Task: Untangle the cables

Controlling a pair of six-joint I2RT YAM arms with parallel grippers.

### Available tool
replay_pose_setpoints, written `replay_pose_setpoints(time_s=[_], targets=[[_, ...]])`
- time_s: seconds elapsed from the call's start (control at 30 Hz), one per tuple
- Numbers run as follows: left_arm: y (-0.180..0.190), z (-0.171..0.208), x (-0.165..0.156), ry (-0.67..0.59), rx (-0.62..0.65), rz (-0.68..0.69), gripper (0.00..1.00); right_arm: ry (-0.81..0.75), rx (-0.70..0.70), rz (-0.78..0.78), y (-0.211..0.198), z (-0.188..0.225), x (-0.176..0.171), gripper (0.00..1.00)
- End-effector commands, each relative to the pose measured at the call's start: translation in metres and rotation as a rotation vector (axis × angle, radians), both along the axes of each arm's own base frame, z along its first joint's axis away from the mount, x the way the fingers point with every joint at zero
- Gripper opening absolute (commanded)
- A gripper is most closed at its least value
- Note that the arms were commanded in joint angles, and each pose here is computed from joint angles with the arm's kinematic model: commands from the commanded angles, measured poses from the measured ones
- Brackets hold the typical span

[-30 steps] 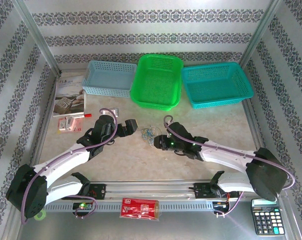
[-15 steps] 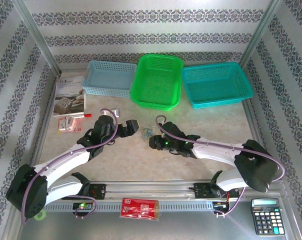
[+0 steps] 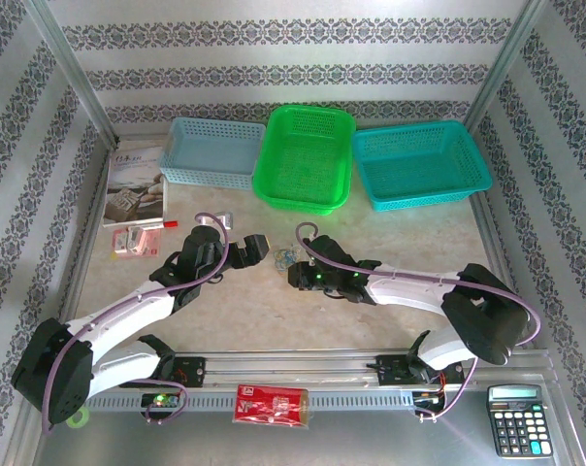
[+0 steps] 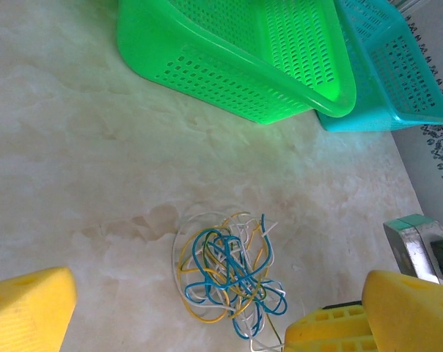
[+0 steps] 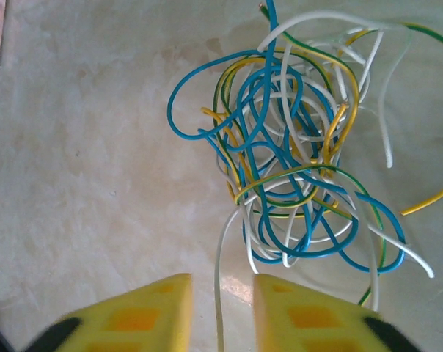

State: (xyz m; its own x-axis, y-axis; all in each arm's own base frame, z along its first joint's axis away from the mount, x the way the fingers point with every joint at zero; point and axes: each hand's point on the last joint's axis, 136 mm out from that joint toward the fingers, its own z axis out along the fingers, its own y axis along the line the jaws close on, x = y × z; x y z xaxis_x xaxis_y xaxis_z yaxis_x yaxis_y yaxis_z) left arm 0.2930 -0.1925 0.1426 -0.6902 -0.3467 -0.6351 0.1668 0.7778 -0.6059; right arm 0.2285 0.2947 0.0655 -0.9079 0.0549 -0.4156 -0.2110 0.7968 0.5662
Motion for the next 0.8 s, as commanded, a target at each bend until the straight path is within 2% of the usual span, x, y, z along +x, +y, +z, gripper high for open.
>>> replay_pose_setpoints(time_s=[0.0,0.03,0.07,0.23,0.57,0.77], targets=[[-0.007,0.006,0.002,-0.041,-0.027,-0.012,1.00,-0.007,0.042,0.016,0.013,0.010,0.001,0.12],[-0.007,0.006,0.002,-0.040,-0.028,-0.014,1.00,-0.007,0.050,0.020,0.014,0.012,0.001,0.02],[-0.007,0.006,0.002,-0.040,-0.029,-0.013,1.00,-0.010,0.057,0.022,0.015,0.015,0.001,0.00],[-0.007,0.003,0.002,-0.042,-0.023,-0.013,1.00,-0.070,0.081,0.047,0.018,0.049,0.005,0.00],[-0.004,-0.003,-0.001,-0.036,-0.007,-0.014,1.00,-0.269,0.150,0.055,0.008,0.159,0.025,0.00],[-0.001,-0.005,-0.002,-0.038,0.004,-0.009,1.00,-0.316,0.181,0.012,-0.007,0.181,0.032,0.00]])
